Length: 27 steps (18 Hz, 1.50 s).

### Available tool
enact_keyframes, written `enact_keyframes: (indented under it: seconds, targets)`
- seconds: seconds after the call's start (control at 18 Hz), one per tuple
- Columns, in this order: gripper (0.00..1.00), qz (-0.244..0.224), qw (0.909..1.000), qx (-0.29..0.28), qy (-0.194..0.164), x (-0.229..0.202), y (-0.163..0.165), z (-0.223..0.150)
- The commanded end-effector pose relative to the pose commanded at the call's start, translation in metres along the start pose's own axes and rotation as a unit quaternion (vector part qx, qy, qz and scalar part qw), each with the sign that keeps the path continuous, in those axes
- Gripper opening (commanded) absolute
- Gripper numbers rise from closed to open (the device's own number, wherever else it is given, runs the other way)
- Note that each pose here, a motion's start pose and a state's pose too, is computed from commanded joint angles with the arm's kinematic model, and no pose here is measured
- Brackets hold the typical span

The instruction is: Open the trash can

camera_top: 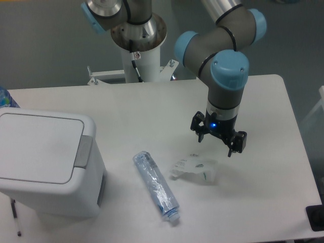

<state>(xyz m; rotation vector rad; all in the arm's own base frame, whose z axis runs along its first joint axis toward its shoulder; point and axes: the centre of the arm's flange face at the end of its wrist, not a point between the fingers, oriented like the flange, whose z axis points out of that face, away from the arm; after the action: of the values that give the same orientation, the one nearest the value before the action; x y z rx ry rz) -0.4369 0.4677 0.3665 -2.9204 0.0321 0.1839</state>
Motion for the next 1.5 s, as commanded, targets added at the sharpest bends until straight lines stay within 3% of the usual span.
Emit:
enact_keyframes:
  seconds: [0.39, 0.67, 1.0, 1.5]
  targets:
    - [1.00, -0.118, 0.9907, 0.069, -0.004, 0.023, -0.067, -0.050]
    - [1.00, -0.135, 0.9850, 0.106, 0.013, 0.055, -0.091, -0.078]
    - [1.00, -0.175, 0.9692, 0.166, 0.050, 0.070, -0.105, -0.119]
    - [1.00, -0.165, 0.9685, 0.171, 0.075, 0.135, -0.138, -0.127]
